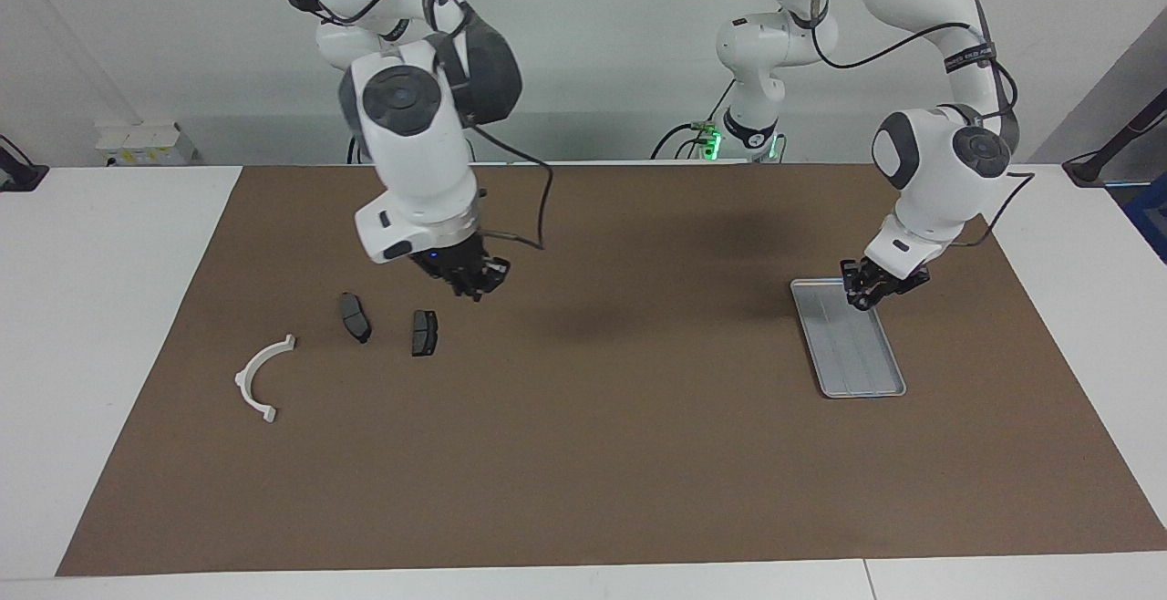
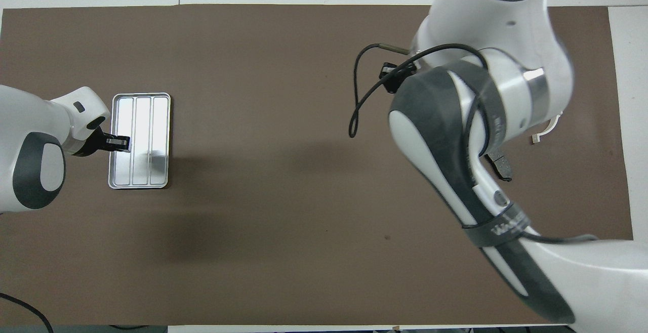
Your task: Pick bearing gear from pile to tray
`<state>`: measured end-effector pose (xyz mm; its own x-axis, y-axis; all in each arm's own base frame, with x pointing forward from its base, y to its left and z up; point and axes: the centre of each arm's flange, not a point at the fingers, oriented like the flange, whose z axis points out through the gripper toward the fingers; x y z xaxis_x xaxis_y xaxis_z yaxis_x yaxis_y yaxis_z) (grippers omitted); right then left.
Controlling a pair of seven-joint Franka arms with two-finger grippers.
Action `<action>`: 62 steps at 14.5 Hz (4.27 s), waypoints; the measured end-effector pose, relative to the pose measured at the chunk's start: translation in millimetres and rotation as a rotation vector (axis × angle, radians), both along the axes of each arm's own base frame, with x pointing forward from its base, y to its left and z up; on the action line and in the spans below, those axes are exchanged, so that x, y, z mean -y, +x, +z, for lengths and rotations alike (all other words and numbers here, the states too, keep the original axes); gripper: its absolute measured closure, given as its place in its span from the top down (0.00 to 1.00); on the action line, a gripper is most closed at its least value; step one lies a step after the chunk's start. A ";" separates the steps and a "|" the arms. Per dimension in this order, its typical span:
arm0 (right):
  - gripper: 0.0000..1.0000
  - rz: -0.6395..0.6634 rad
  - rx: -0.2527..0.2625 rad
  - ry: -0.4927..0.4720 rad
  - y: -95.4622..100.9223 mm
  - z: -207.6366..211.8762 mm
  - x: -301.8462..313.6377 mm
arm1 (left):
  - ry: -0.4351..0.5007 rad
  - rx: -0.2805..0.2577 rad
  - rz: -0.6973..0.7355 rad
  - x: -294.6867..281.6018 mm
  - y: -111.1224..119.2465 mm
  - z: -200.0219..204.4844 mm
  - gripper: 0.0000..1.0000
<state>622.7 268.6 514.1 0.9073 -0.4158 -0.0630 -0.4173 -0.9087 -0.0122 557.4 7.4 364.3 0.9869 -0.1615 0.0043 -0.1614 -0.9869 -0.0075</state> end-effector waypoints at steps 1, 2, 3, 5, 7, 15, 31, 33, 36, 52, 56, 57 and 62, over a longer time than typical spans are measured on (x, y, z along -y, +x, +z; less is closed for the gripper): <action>0.23 -0.046 0.004 0.019 -8.7 -2.8 -26.7 | 0.000 0.001 0.000 0.2 -3.7 -8.0 0.35; 0.23 -0.089 0.014 0.034 -16.0 -9.0 -50.5 | -0.001 0.006 -0.001 0.3 -6.9 -14.8 0.35; 0.23 -0.126 0.021 0.045 -23.2 -20.5 -72.1 | -0.001 0.014 -0.001 0.4 -9.1 -20.0 0.35; 0.23 -0.179 0.033 0.063 -38.7 -57.6 -110.0 | -0.001 0.019 -0.001 0.5 -11.6 -27.5 0.35; 0.23 -0.207 0.034 0.072 -53.0 -98.0 -133.5 | -0.001 0.020 -0.001 0.6 -12.1 -32.2 0.35; 0.23 -0.229 0.079 0.036 -61.4 -223.6 -174.0 | -0.005 0.044 -0.004 3.0 -13.7 -65.0 0.35; 1.00 -0.215 0.145 0.007 30.9 -111.4 -14.6 | -0.018 0.056 0.113 76.1 50.7 131.7 1.00; 1.00 -0.151 0.131 0.017 40.0 -91.3 27.3 | -0.013 0.074 0.174 141.6 43.0 134.8 1.00; 1.00 -0.064 0.110 0.014 47.3 -84.9 66.7 | -0.008 0.077 0.150 233.0 18.3 127.0 1.00; 1.00 0.264 0.077 -0.015 55.3 -60.9 186.4 | -0.005 0.084 0.187 371.8 -25.0 -37.4 1.00; 1.00 0.359 0.089 -0.046 38.5 -28.1 213.4 | -0.011 0.085 0.189 376.1 -30.0 -46.2 1.00; 1.00 0.365 0.077 -0.050 33.8 -22.8 221.8 | -0.014 0.086 0.191 379.6 -32.3 -47.3 1.00; 1.00 0.369 0.072 -0.043 26.1 -10.5 233.6 | -0.026 0.088 0.194 400.4 -47.9 -49.4 1.00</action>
<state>648.8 35.0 503.6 0.9980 -0.0606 0.0168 -0.0608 -0.9981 0.0121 509.5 -393.0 314.8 0.9951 0.0325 0.0937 0.0315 -0.9994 0.0123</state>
